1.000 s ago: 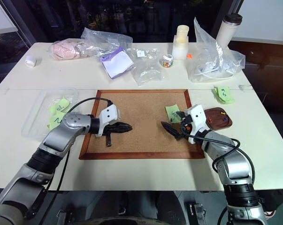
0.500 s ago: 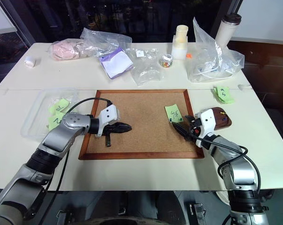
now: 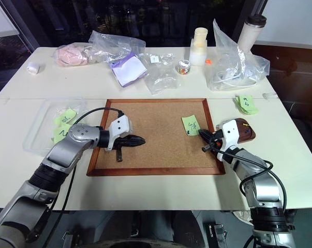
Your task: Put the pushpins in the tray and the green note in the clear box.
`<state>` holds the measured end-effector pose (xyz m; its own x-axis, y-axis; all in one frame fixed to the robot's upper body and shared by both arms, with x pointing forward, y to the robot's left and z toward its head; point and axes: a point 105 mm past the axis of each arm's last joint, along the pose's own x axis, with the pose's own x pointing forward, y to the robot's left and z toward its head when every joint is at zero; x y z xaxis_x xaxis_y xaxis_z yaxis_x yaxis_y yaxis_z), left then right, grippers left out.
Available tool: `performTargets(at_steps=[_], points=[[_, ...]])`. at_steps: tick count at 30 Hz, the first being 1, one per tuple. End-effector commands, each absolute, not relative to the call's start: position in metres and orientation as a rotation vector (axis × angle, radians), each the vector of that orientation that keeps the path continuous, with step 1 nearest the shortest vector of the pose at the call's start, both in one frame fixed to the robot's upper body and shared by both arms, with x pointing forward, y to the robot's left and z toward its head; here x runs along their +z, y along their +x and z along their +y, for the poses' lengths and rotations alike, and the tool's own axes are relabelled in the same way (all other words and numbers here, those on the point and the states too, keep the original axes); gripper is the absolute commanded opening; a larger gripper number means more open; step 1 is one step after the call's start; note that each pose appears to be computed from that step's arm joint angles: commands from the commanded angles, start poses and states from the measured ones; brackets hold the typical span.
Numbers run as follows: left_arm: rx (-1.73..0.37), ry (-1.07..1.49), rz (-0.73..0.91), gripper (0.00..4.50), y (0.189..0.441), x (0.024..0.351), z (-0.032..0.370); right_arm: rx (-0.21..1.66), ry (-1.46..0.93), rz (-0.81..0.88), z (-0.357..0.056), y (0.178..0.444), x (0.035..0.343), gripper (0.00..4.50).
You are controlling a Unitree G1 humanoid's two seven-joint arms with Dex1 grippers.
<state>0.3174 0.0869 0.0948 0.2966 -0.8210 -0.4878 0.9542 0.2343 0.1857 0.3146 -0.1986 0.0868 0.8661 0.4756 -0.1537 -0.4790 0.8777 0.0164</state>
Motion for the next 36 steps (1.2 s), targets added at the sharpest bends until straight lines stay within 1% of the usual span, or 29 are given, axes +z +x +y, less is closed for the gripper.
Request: performTargets(at_steps=[1, 6, 11, 13, 14, 16, 18, 23, 27, 29, 31, 36], points=[[-1.251, 0.612, 0.458, 0.0, 0.309, 0.065, 0.104, 0.436, -0.021, -0.005, -0.21, 0.317, 0.123, 0.02], [-1.232, 0.599, 0.452, 0.0, 0.314, 0.067, 0.104, 0.398, 0.012, -0.072, -0.214, 0.316, 0.139, 0.02], [-1.234, 0.595, 0.452, 0.0, 0.314, 0.067, 0.104, 0.369, 0.026, -0.068, -0.22, 0.314, 0.139, 0.02], [-1.234, 0.594, 0.45, 0.0, 0.314, 0.067, 0.103, 0.333, 0.036, -0.069, -0.227, 0.315, 0.139, 0.02], [-1.234, 0.592, 0.446, 0.0, 0.314, 0.067, 0.103, 0.286, 0.04, -0.069, -0.237, 0.316, 0.139, 0.02], [-1.233, 0.586, 0.434, 0.0, 0.315, 0.068, 0.101, 0.182, 0.006, -0.042, -0.26, 0.321, 0.134, 0.02], [-1.234, 0.582, 0.427, 0.0, 0.315, 0.069, 0.1, 0.126, -0.018, -0.019, -0.273, 0.323, 0.13, 0.02], [-1.235, 0.578, 0.421, 0.0, 0.314, 0.069, 0.099, 0.05, -0.063, 0.051, -0.298, 0.326, 0.115, 0.02], [-1.232, 0.576, 0.421, 0.0, 0.313, 0.068, 0.099, 0.044, -0.065, 0.078, -0.305, 0.326, 0.108, 0.02], [-1.232, 0.576, 0.421, 0.0, 0.313, 0.068, 0.099, 0.046, -0.069, 0.082, -0.306, 0.327, 0.107, 0.59], [-1.23, 0.576, 0.422, 0.0, 0.313, 0.068, 0.099, 0.042, -0.073, 0.082, -0.309, 0.327, 0.108, 1.37], [-1.226, 0.574, 0.422, 0.0, 0.313, 0.067, 0.099, 0.04, -0.069, 0.067, -0.31, 0.327, 0.112, 3.98]])
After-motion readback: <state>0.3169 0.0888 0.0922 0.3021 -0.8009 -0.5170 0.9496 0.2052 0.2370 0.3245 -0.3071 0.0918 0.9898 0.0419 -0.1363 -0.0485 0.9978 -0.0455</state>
